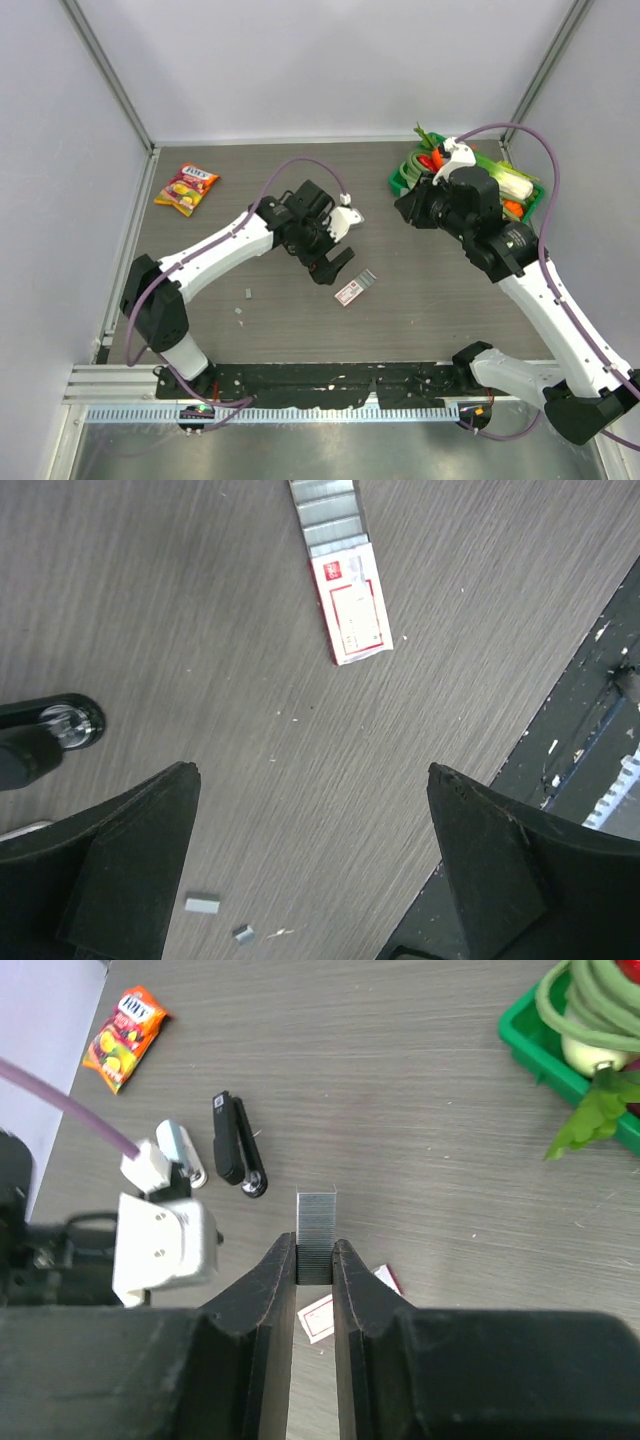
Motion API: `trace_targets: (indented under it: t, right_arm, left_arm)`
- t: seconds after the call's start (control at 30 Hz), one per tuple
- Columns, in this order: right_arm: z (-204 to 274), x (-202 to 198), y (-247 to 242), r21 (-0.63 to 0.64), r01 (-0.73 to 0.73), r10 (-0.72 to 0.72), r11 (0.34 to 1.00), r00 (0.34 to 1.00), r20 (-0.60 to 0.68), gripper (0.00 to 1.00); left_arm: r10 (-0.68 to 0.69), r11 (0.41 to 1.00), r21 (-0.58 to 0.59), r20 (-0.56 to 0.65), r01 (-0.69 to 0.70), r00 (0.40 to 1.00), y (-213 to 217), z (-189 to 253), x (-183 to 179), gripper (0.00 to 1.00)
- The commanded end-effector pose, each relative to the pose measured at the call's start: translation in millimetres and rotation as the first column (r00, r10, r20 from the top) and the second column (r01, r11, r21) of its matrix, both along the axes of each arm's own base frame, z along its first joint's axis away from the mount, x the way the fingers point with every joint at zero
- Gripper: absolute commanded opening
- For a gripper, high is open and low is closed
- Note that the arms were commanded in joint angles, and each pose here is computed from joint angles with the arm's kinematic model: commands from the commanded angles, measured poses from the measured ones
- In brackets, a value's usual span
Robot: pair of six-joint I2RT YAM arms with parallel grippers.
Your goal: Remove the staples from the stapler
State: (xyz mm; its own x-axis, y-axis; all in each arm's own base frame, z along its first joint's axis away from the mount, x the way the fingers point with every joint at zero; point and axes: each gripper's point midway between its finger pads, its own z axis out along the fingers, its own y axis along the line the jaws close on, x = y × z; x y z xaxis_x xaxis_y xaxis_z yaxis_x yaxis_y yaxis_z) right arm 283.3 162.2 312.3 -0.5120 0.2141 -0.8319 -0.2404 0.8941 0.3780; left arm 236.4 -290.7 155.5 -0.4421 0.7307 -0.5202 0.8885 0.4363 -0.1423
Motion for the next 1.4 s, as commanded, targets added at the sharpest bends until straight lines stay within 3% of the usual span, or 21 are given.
trace_targets:
  t: [0.0, 0.2, 0.43, 0.63, 0.83, 1.03, 1.37]
  right_arm:
    - [17, 6, -18, 0.0, 0.113, -0.113, 0.994, 0.993, 0.028, 0.16]
    - [15, 5, -24, -0.017, 0.143, -0.143, 0.99, 0.99, 0.015, 0.17]
    - [21, 5, -21, 0.003, 0.136, -0.136, 0.991, 0.991, 0.013, 0.17]
    - [18, 5, -15, 0.013, 0.113, -0.113, 0.994, 0.994, 0.0, 0.17]
    - [15, 5, -11, 0.016, 0.094, -0.094, 0.995, 0.996, -0.008, 0.17]
    - [15, 1, -13, 0.017, 0.09, -0.09, 0.996, 0.996, -0.002, 0.17]
    - [18, 0, -12, 0.023, 0.083, -0.083, 0.996, 0.997, 0.007, 0.17]
  left_arm:
    - [0.013, 0.998, -0.06, 0.072, -0.009, 0.997, -20, -10, 0, 1.0]
    - [0.026, 0.999, 0.029, 0.174, -0.031, 0.984, -35, -55, 7, 1.0]
    - [0.077, 0.997, 0.006, 0.191, -0.08, 0.979, -62, -72, 28, 1.0]
    - [0.122, 0.992, 0.016, 0.173, -0.127, 0.977, -74, -87, 38, 1.0]
    - [0.133, 0.991, -0.036, 0.095, -0.13, 0.987, -87, -87, 21, 1.0]
    - [0.113, 0.993, -0.027, 0.042, -0.112, 0.993, -100, -101, 10, 1.0]
    - [0.016, 0.999, 0.044, 0.061, -0.019, 0.998, -88, -133, 4, 1.0]
